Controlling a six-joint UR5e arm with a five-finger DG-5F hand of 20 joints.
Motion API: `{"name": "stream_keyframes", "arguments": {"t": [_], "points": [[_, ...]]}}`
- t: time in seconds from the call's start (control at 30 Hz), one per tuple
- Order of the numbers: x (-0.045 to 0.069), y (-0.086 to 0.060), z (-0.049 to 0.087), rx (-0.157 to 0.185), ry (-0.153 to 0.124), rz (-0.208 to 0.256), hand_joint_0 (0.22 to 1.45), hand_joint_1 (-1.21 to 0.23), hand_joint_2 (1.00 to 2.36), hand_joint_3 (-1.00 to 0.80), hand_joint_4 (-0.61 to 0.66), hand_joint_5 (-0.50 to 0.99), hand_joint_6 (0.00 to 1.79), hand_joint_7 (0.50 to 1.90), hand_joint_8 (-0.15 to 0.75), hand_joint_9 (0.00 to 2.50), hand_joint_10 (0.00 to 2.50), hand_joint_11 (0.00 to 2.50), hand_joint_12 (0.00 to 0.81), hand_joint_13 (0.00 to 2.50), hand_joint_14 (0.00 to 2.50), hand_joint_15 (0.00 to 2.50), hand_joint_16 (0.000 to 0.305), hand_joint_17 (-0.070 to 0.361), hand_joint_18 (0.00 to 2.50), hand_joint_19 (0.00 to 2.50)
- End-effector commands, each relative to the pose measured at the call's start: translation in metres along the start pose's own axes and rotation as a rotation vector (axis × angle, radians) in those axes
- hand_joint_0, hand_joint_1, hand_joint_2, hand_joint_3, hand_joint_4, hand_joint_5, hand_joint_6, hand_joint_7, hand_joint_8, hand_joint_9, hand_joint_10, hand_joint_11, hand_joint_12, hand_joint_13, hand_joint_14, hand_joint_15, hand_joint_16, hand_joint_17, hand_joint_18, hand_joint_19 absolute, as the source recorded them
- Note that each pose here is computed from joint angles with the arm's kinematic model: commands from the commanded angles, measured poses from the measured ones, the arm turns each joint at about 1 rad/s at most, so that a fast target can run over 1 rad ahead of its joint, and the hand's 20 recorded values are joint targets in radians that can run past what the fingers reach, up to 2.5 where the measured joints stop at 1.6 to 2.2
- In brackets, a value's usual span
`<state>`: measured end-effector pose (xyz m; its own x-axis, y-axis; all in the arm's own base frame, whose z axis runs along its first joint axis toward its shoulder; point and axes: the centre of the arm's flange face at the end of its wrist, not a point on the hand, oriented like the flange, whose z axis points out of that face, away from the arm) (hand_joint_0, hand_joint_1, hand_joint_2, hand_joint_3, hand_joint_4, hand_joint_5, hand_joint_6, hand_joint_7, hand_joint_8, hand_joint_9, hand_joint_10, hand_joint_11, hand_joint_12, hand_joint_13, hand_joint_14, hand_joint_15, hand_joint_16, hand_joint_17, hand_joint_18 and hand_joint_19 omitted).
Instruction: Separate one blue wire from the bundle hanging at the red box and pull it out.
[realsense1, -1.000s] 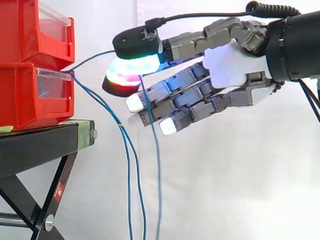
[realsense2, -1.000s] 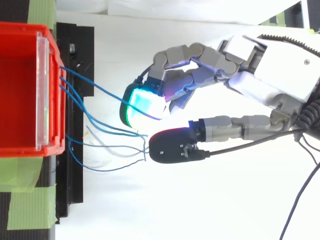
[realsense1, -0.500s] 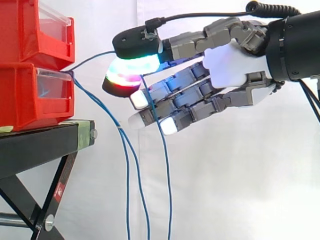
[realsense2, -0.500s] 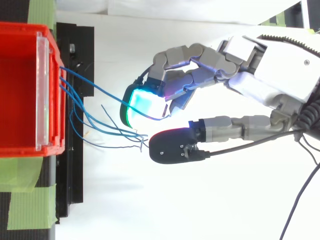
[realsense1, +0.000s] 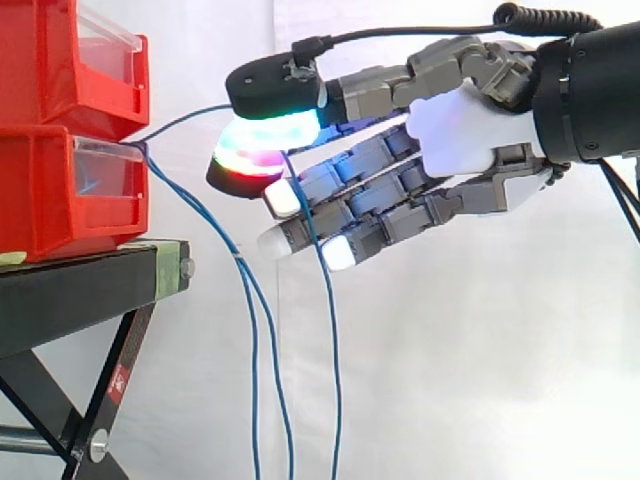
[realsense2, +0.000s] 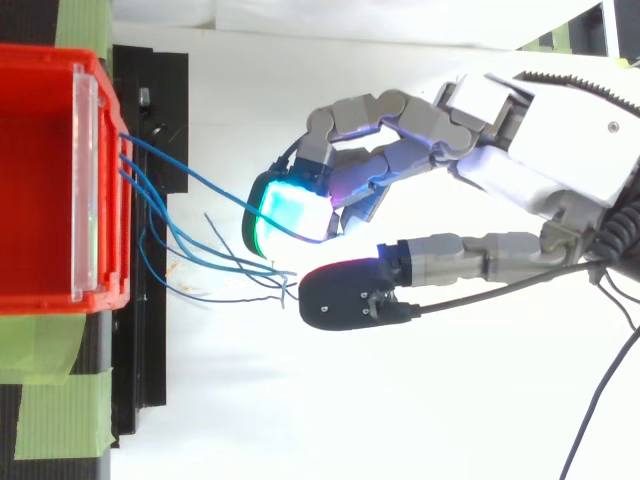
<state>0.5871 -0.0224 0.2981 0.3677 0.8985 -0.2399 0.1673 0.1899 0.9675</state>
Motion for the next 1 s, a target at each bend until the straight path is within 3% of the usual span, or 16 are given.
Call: {"name": "stream_keyframes", "arguments": {"t": [0.0,0.47,0.97], "points": [[0.0000,0.0004,-0.0004,0.001,0.001,-0.001,0.56,-0.57,1.01,-0.33,0.20,-0.17,0.76,1.14,0.329,0.81,0.02,1.03,0.366,0.62,0.02,0.69,0.045,0.101,0.69,0.87],[0.0020,-0.0003,-0.0011,0.003,0.006,-0.004,0.54,-0.51,1.01,-0.40,0.20,-0.17,0.75,1.15,0.332,0.83,0.02,1.04,0.370,0.64,0.02,0.69,0.046,0.103,0.69,0.87],[0.0016,0.0005,-0.0013,0.002,0.006,-0.003,0.60,-0.63,1.02,-0.21,0.14,-0.16,0.79,1.12,0.320,0.88,0.02,1.12,0.353,0.67,0.02,0.70,0.043,0.097,0.71,0.86]]}}
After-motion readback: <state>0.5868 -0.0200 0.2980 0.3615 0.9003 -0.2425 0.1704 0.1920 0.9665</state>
